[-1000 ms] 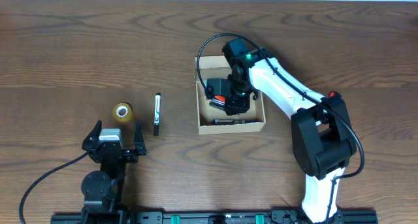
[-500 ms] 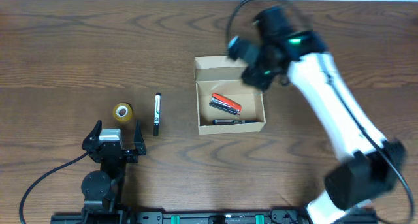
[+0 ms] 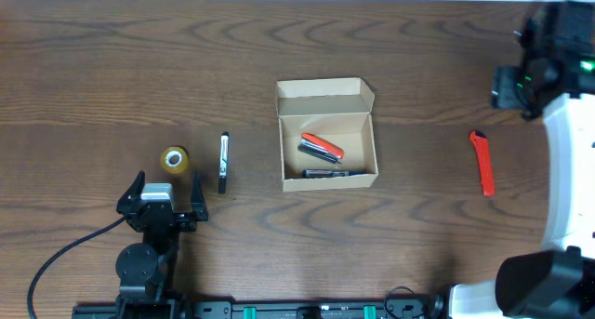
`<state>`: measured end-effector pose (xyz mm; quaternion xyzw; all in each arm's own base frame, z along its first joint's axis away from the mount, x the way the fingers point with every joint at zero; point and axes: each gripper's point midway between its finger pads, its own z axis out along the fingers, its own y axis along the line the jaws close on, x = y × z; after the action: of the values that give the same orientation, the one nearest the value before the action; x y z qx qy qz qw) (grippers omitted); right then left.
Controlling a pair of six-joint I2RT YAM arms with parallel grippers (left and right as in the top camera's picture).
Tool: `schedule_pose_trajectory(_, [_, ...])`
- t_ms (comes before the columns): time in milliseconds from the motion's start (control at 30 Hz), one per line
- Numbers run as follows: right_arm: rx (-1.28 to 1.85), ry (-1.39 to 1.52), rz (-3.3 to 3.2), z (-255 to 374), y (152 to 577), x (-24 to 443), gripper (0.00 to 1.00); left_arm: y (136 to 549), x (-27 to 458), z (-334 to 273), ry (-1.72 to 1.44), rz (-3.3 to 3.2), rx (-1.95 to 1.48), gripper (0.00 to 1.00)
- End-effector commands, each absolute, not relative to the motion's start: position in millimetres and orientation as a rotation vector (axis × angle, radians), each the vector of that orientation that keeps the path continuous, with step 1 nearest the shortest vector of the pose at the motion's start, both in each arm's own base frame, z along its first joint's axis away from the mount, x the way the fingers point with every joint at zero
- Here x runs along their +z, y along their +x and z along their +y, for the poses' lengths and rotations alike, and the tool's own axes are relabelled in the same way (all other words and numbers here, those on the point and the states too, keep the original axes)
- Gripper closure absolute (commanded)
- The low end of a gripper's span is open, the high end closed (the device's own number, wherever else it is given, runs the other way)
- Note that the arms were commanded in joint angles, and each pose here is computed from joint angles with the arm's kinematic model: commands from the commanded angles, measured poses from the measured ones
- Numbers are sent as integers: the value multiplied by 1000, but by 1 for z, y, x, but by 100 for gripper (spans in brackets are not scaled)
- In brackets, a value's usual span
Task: Pack container
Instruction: 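Withdraw right gripper toward the red box cutter, then grasp the red box cutter with the right gripper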
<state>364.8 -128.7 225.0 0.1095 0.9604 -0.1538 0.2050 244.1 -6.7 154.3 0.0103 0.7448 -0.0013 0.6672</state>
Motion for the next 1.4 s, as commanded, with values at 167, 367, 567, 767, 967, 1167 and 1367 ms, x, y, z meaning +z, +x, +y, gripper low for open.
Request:
schedule_pose_trajectory(167, [-223,414,2850,-153,328,115,21,244,138,-7,19,1723,-16,5])
schedule_pose_trajectory(367, [-217,318,2903,-150,315,82,15,244,138,-8,20,1723,-16,5])
schedule_pose_trajectory(567, [-205,302,2941,-150,314,67,16,244,138,-8,19,1723,-16,5])
schedule_pose_trajectory(767, [-126,261,3104,-142,301,23,16,244,138,-8,19,1723,-16,5])
schedule_pose_trajectory(967, [-102,276,3144,-141,300,5,18,244,139,-8,19,1722,-16,5])
schedule_pose_trajectory(1167, [-113,275,3119,-143,306,4,17,244,139,-8,19,1722,-16,5])
schedule_pose_trajectory(1367, [-106,274,3121,-144,308,-3,18,244,139,-8,19,1722,-16,5])
